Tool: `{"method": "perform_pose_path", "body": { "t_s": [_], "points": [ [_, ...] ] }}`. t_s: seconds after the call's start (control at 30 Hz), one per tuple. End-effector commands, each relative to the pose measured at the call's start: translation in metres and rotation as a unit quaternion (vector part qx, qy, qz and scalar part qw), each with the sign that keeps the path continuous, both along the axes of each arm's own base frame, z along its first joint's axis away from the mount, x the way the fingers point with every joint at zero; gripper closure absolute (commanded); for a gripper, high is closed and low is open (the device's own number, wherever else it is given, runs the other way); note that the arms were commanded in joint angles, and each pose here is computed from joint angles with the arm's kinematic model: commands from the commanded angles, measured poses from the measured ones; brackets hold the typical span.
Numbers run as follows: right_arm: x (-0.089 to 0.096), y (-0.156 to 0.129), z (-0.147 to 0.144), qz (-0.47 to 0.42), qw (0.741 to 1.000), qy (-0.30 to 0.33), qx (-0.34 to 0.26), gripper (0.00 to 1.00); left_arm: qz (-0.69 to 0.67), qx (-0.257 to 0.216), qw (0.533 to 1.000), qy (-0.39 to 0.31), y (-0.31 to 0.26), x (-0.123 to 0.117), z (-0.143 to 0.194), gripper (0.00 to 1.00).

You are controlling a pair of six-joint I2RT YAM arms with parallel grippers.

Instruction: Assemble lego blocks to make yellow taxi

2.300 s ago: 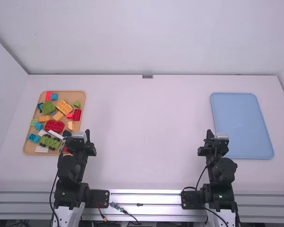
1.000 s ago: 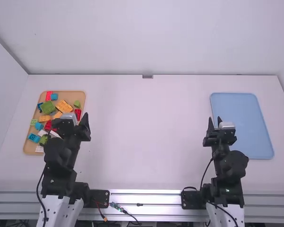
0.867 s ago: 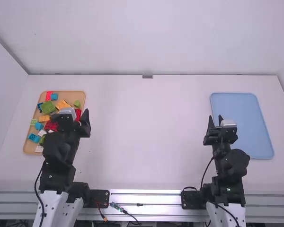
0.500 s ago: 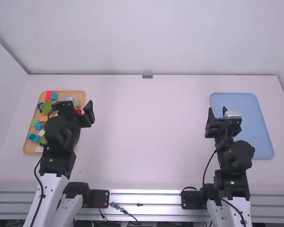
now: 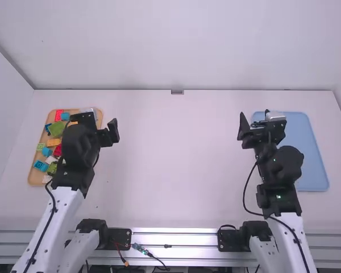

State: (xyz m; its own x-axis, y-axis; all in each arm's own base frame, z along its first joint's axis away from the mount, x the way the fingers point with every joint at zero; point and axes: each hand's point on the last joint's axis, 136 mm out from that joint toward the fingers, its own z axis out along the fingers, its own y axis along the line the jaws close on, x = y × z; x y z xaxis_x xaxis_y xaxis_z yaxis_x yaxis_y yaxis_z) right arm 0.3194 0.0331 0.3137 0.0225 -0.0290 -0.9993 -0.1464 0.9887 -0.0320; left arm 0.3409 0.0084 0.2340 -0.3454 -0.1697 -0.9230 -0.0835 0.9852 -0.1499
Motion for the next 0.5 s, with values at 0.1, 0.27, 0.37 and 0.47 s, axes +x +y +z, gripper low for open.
{"method": "perform_pose_path", "body": {
  "t_s": [0.1, 0.27, 0.37, 0.47],
  "points": [
    [0.021, -0.002, -0.021, -0.009, 0.999, 0.036, 0.0, 0.16, 0.015, -0.002, 1.0, 0.014, 0.008, 0.011, 0.005, 0.03],
    [0.034, -0.003, -0.047, -0.013, 0.997, 0.076, -0.001, 0.09, 0.039, -0.024, 0.998, 0.03, 0.019, 0.017, -0.003, 0.01],
    [0.039, -0.002, -0.061, -0.013, 0.995, 0.098, -0.001, 0.05, 0.045, -0.033, 0.998, 0.034, 0.021, 0.021, -0.007, 0.01],
    [0.044, 0.004, -0.079, 0.005, 0.991, 0.133, -0.003, 0.01, 0.042, -0.033, 0.998, 0.037, 0.018, 0.022, -0.01, 0.01]
  ]
}}
